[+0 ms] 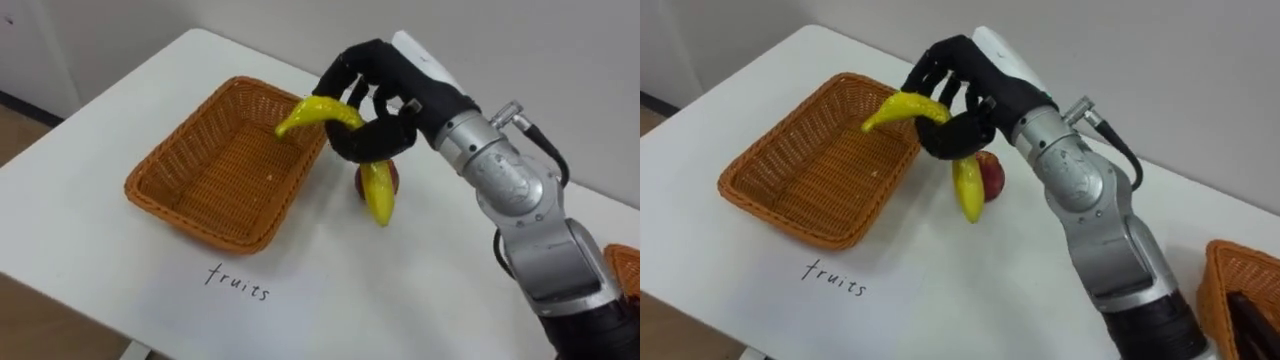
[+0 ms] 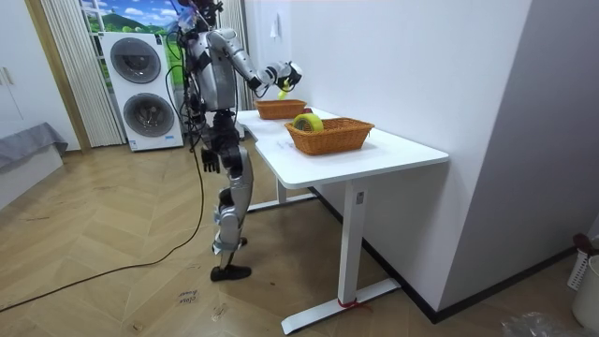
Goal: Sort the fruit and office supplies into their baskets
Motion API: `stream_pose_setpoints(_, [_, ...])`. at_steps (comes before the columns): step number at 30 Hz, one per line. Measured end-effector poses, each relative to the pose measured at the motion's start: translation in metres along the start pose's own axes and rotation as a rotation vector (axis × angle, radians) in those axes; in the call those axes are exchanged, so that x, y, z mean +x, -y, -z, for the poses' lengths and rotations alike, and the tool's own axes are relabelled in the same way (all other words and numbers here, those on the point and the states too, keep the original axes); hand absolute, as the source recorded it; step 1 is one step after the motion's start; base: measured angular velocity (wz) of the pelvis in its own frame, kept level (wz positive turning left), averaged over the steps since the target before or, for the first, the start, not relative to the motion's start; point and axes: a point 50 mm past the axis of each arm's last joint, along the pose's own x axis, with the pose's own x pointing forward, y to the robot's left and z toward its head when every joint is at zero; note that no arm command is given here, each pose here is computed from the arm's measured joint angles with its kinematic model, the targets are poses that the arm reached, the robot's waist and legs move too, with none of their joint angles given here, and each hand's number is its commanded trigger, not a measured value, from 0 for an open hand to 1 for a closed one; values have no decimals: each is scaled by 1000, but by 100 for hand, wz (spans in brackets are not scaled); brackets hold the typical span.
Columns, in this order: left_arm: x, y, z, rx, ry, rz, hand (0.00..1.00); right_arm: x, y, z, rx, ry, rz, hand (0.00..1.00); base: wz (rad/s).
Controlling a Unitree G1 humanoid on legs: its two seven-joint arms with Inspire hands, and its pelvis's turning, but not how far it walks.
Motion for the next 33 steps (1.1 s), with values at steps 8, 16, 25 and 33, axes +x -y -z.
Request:
stream_pose_setpoints(8, [-1, -3, -5, -5, 25, -25, 0, 13, -10, 1, -1, -15, 15, 100, 13])
stream_pose_setpoints(16, [-2, 0, -7, 37, 24, -14, 0, 26, -16, -1, -18, -21, -8, 100, 9])
stream_pose_setpoints(25, [-2, 2, -6, 46, 11, -9, 0, 40, -34, 11, 17, -89, -66, 100, 7])
stream_pose_setpoints(33, [-1, 0, -5, 36, -5, 1, 0, 41, -33, 10, 9, -87, -49, 100, 1])
